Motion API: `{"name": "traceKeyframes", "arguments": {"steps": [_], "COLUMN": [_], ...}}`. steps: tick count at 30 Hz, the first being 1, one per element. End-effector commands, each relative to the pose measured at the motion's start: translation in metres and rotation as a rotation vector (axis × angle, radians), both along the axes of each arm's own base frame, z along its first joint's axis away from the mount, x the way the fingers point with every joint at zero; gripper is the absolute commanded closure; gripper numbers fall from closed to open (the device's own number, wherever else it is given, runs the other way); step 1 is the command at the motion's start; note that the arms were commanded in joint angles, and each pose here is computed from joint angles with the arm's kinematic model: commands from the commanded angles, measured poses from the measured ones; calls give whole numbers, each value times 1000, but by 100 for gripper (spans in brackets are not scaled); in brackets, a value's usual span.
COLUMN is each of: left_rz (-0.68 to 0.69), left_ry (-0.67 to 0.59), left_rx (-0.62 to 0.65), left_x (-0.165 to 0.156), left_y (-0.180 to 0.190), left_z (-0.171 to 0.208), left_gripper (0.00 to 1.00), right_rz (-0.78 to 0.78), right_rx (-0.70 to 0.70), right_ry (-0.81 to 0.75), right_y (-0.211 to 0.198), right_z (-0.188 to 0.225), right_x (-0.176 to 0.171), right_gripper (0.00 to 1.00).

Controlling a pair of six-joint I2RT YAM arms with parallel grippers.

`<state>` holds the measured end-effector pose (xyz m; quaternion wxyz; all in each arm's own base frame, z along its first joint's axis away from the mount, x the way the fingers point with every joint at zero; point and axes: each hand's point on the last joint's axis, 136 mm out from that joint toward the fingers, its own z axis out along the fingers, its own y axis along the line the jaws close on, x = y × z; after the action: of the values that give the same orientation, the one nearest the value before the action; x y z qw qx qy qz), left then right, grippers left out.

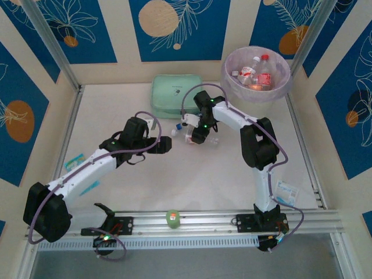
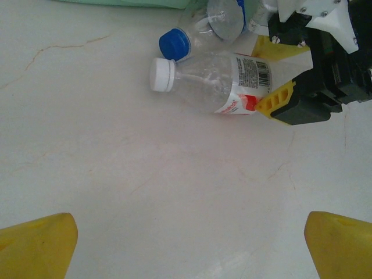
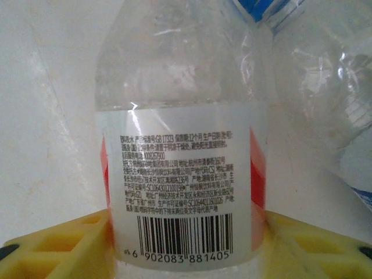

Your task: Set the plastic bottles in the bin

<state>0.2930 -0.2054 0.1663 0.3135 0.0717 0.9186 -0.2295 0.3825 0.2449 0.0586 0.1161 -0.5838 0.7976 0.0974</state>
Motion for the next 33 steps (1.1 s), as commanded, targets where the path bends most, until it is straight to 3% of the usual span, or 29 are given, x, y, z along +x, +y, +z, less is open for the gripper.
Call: {"name": "traceKeyframes", "arguments": {"steps": [1, 21, 33], "left_rz": [29, 62, 25], "left_ry": [-14, -35, -17], "left_rx": [3, 51, 11], "left_x": [-2, -9, -2], "left_y": [8, 25, 9], "left_z": [3, 3, -9], "left_gripper": [0, 0, 0], "right_rz": [0, -57, -53], "right_rx": [33, 238, 503], "right_ry": [5, -89, -331], "right_y": [9, 18, 10], "right_z": [22, 126, 247], "right_x": [-12, -45, -76], "right_gripper": [43, 51, 66]}}
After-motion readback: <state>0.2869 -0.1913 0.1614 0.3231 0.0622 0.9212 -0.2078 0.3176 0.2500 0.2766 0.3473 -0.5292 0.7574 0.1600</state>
